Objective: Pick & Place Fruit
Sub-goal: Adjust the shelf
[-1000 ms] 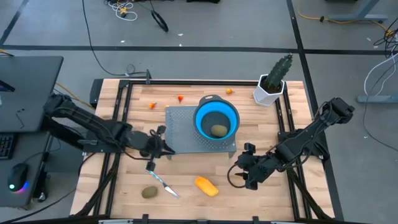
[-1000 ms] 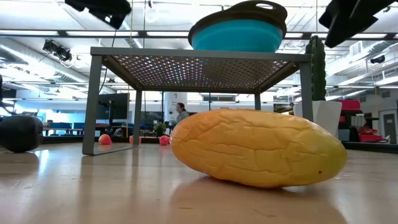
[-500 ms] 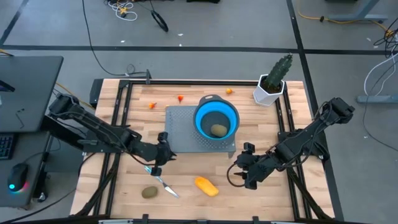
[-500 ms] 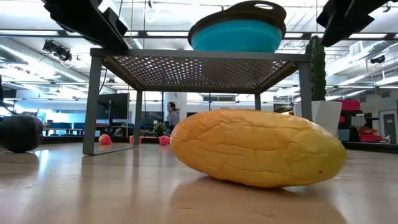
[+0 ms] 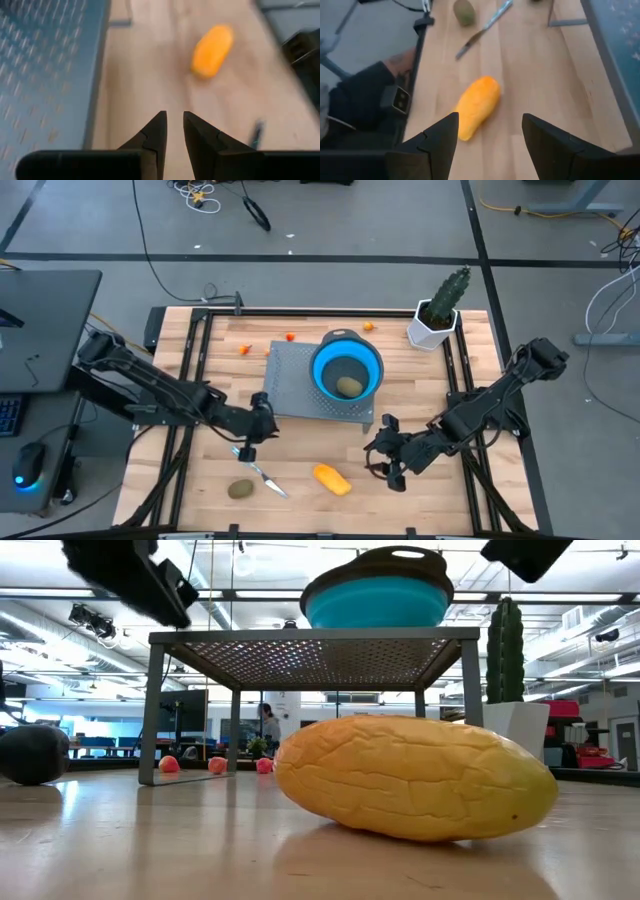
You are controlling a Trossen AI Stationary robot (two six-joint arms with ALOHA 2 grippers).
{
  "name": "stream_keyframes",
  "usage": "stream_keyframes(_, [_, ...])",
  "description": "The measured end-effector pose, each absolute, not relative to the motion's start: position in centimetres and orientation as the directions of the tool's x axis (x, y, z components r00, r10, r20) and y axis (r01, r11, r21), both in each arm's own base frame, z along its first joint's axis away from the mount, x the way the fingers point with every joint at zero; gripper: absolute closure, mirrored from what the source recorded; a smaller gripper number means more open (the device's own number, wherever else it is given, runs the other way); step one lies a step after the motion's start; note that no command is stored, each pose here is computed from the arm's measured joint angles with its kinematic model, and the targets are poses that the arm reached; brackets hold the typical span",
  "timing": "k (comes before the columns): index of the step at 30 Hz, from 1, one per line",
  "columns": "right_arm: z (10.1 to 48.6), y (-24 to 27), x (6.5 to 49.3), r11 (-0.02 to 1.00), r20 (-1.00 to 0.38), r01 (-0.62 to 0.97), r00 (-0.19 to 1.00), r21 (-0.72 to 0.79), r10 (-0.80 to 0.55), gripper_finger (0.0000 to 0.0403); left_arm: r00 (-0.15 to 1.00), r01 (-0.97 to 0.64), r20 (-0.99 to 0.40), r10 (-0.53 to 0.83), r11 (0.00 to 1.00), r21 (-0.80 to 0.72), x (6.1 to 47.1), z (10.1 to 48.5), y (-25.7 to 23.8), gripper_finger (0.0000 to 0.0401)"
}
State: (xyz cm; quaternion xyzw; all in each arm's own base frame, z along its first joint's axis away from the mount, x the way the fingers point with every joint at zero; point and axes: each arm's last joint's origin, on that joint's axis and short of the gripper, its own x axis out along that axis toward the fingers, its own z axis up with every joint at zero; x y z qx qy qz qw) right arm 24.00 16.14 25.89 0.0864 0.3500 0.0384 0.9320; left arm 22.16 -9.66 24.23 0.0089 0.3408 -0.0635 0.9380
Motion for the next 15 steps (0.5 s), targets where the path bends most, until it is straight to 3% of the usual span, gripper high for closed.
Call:
stream_keyframes(4, [24.1,16.0,24.1,0.994,-0.712,0.061,0.702,0.086,0.019,0.0174,0.795,0.151,-0.587,-0.151,0.987,-0.050,21.6,26.9,-9.9,0.0334])
stream_keyframes(7, [22.8,15.8,24.4,0.993,-0.741,0.116,0.666,-0.010,-0.085,0.0174,0.843,0.119,-0.528,-0.101,0.993,0.001,20.8,28.3,-10.0,0.0342])
stream_keyframes(15, [22.1,14.9,24.5,0.960,-0.702,0.218,0.656,-0.175,-0.277,0.0174,0.892,0.058,-0.451,-0.019,0.996,0.073,19.4,29.5,-10.2,0.0358])
